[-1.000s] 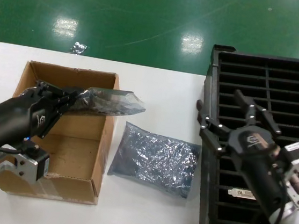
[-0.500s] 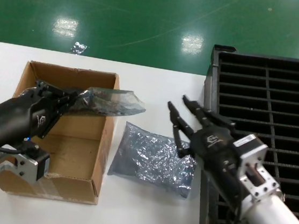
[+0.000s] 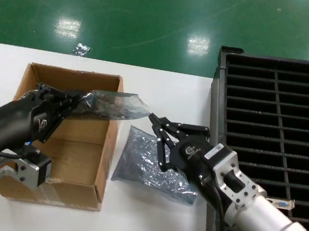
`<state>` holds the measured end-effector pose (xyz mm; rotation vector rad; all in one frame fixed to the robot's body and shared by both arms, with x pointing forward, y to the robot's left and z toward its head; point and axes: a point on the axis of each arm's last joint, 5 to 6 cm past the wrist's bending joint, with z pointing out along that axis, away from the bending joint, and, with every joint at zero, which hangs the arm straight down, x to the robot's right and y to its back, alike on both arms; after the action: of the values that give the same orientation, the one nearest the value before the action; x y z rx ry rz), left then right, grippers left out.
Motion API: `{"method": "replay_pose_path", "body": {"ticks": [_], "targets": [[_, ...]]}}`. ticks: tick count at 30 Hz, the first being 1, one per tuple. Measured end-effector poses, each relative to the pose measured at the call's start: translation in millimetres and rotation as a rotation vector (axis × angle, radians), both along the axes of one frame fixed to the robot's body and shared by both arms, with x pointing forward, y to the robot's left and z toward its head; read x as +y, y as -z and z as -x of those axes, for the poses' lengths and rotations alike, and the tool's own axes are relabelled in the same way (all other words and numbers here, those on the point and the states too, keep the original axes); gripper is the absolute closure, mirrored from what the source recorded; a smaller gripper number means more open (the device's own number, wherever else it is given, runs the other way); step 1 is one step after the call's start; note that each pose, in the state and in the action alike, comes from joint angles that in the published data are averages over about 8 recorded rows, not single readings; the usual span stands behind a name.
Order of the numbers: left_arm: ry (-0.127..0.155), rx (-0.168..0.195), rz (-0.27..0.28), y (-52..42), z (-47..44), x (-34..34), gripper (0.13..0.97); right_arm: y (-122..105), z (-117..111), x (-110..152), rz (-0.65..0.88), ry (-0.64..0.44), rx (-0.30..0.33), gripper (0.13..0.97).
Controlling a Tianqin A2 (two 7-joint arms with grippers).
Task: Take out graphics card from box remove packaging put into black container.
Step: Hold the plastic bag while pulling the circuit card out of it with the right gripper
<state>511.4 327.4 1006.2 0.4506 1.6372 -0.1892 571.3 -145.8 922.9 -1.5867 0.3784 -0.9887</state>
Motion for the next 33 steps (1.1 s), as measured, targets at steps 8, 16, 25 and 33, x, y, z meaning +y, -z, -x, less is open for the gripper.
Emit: {"method": "replay_pose_path", "body": {"ticks": [8, 16, 25, 33], "targets": [[0.0, 0.0, 0.0, 0.0, 0.0, 0.0, 0.958, -8.7, -20.4, 5.5, 0.033, -0.051, -0.042, 0.956], [0.0, 0.0, 0.0, 0.0, 0.0, 0.0, 0.958, -15.5, -44.8, 14.5, 0.021, -0.077, -0.057, 0.962], [0.0, 0.0, 0.0, 0.0, 0.0, 0.0, 0.958, -8.6, -43.0, 17.9, 0.042, -0.105, -0.057, 0.962], [0.0, 0.0, 0.0, 0.0, 0.0, 0.0, 0.958, -6.7, -43.6, 16.5, 0.083, -0.141, -0.062, 0.962]]}}
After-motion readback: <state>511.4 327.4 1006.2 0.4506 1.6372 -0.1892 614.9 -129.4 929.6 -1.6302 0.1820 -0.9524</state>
